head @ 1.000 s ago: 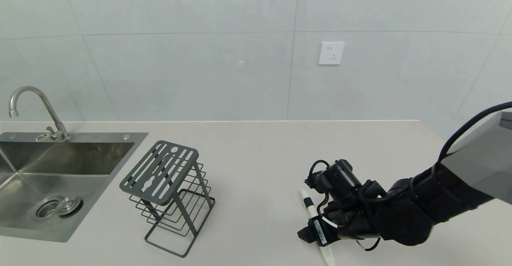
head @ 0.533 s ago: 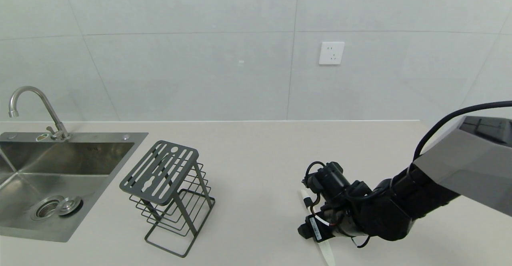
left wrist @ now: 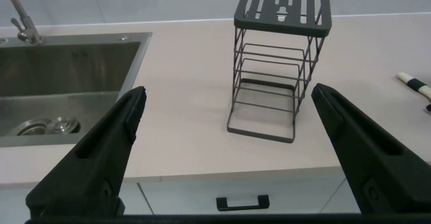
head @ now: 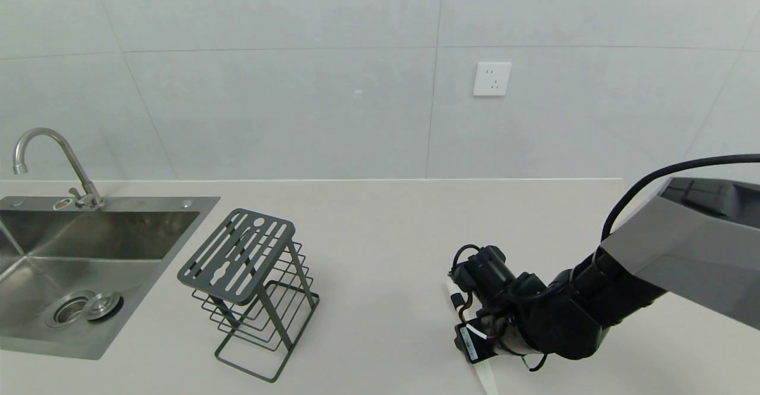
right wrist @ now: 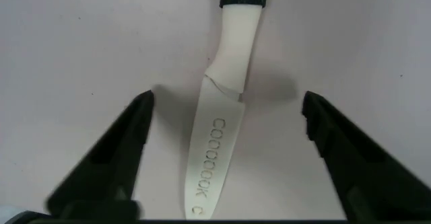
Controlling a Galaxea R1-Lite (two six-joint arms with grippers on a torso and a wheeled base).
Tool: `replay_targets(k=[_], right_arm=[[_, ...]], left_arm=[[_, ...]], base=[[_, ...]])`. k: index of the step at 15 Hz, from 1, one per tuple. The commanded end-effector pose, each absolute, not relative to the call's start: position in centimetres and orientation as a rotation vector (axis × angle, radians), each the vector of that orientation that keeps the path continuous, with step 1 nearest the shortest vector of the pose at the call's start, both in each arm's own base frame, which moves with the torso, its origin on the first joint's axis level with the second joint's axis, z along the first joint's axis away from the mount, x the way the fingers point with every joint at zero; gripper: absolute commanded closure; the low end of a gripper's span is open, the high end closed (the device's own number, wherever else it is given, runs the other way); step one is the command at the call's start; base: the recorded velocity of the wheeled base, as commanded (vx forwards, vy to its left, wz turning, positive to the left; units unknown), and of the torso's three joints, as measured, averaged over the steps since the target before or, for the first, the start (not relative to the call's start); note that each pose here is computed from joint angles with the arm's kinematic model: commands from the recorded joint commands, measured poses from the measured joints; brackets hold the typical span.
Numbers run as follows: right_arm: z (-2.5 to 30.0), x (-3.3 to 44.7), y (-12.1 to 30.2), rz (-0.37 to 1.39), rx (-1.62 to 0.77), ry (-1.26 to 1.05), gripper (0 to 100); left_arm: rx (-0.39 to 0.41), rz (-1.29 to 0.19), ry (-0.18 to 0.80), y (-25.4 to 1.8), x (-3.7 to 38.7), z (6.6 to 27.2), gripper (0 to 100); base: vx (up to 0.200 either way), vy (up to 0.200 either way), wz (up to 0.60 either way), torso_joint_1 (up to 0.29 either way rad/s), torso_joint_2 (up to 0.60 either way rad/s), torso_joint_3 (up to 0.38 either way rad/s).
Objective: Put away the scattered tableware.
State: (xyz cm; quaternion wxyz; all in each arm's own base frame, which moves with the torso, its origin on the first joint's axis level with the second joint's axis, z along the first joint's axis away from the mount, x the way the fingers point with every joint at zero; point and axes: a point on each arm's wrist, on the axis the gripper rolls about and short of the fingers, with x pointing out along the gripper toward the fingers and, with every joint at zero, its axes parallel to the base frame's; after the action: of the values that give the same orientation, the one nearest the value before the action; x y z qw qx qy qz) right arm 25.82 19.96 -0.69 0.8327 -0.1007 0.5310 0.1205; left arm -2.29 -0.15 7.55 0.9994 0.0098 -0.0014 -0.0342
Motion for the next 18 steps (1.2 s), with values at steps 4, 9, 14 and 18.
replay_targets(k=[4,9,14,18], right_arm=[[-4.2,24.5,21.1,0.259,-0.277,1.217,100],[-0.5,25.3,22.0,0.297,-0.211,1.1,100],[6.4,27.5,22.9,0.359,-0.114,0.877,100],[8.5,27.5,22.9,0.387,-0.074,0.798,100]], left_arm=[[0.02,-0.069,-0.002,-0.1,-2.3,7.6,0],[0.02,-0.069,-0.002,-0.1,-2.3,7.6,0],[0.02,-0.067,-0.002,-0.2,-2.3,7.6,0],[0.02,-0.071,-0.002,-0.2,-2.3,7.6,0]], base=[[0.0,0.0,0.0,0.0,0.0,0.0],[0.0,0.0,0.0,0.0,0.0,0.0],[0.0,0.0,0.0,0.0,0.0,0.0],[0.0,0.0,0.0,0.0,0.0,0.0]])
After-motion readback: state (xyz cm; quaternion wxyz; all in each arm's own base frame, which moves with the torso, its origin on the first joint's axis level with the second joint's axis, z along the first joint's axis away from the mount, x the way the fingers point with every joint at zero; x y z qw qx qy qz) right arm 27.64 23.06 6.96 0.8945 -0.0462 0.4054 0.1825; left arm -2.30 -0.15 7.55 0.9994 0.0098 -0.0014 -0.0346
